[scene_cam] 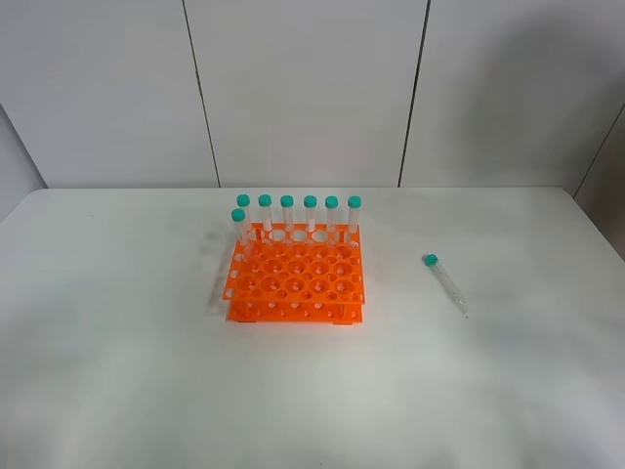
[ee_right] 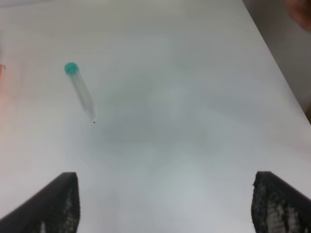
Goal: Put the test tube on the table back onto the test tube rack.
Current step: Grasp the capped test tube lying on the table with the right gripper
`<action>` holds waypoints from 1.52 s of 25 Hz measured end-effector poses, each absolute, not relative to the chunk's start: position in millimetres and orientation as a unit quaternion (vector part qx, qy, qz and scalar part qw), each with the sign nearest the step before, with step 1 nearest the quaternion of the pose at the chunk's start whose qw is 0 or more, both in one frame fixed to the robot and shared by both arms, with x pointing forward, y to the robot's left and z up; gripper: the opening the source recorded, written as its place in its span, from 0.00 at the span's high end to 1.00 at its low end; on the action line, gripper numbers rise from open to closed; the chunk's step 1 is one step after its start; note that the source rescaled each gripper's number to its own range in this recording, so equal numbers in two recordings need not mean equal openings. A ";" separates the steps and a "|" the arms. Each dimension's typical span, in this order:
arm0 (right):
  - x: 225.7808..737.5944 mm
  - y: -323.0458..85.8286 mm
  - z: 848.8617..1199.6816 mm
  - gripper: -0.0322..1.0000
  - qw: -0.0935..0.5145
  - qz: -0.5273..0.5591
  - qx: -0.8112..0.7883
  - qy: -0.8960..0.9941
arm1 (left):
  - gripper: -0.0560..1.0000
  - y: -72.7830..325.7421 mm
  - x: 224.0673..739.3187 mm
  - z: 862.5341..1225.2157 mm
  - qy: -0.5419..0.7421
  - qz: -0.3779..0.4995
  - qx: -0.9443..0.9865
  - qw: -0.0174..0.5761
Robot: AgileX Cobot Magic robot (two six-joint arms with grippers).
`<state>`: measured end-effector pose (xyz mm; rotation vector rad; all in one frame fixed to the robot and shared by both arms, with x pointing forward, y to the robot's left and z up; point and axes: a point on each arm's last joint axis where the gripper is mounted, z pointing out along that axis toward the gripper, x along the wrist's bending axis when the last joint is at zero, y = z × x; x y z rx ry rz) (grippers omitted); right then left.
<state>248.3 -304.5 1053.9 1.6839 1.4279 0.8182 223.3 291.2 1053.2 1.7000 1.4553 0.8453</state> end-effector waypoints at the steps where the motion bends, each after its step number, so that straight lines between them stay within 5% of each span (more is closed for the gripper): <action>1: 248.3 -304.5 1053.9 0.12 0.383 0.321 0.661 0.560 | 0.00 291.2 223.3 1053.2 0.566 0.329 0.661 0.366; 38: 247.9 -304.4 1055.0 0.12 0.380 0.327 0.654 0.566 | 0.00 291.2 223.3 1053.2 0.566 0.329 0.661 0.366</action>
